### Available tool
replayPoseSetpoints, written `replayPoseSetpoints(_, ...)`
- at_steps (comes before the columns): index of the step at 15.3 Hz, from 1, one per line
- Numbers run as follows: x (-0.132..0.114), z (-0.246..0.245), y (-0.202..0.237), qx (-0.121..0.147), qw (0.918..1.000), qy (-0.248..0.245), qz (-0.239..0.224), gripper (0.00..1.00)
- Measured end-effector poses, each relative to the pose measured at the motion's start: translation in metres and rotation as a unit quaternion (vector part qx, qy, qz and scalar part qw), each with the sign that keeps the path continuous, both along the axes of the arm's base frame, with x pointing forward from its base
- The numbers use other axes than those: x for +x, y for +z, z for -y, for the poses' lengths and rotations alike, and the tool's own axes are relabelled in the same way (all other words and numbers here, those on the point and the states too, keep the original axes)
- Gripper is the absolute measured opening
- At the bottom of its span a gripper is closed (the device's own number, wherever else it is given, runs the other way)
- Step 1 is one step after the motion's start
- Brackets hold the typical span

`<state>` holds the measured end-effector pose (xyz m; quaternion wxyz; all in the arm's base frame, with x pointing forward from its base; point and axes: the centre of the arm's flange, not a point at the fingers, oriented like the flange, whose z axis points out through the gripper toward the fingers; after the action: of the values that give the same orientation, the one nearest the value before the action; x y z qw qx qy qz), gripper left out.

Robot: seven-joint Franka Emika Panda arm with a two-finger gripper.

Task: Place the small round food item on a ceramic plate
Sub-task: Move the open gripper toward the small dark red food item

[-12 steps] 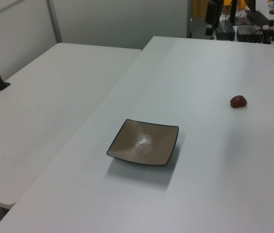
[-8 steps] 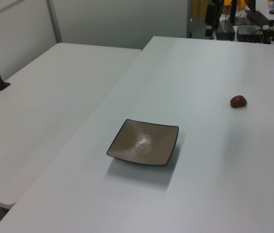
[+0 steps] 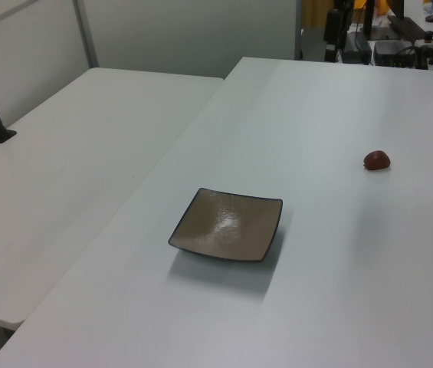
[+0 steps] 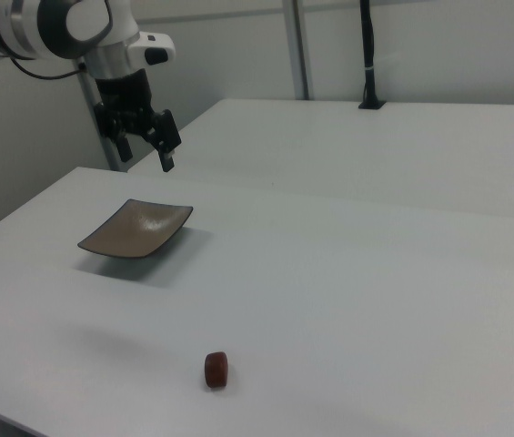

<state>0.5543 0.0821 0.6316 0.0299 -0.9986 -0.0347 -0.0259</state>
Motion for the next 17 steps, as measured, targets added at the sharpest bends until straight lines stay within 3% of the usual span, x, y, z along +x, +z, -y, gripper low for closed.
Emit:
replayPoseSetpoints(2, 0.000, -0.001, -0.005, -0.001, 0.9999, 0.012, -0.005, 1.00)
replayPoseSetpoints(4, -0.001, -0.002, -0.015, -0.005, 0.9971, 0.076, -0.011, 1.00)
replayPoseSetpoints(7, -0.002, 0.000, -0.033, -0.007, 0.9843, 0.175, -0.024, 1.00)
replayPoseSetpoints(9, -0.003, 0.002, -0.048, -0.007, 0.9769, 0.211, -0.037, 1.00)
replayPoseSetpoints(14, -0.007, 0.010, -0.087, -0.007, 0.9727, 0.221, -0.070, 1.00)
replayPoseSetpoints(17, -0.005, 0.018, -0.116, -0.032, 0.9713, 0.225, -0.070, 1.00)
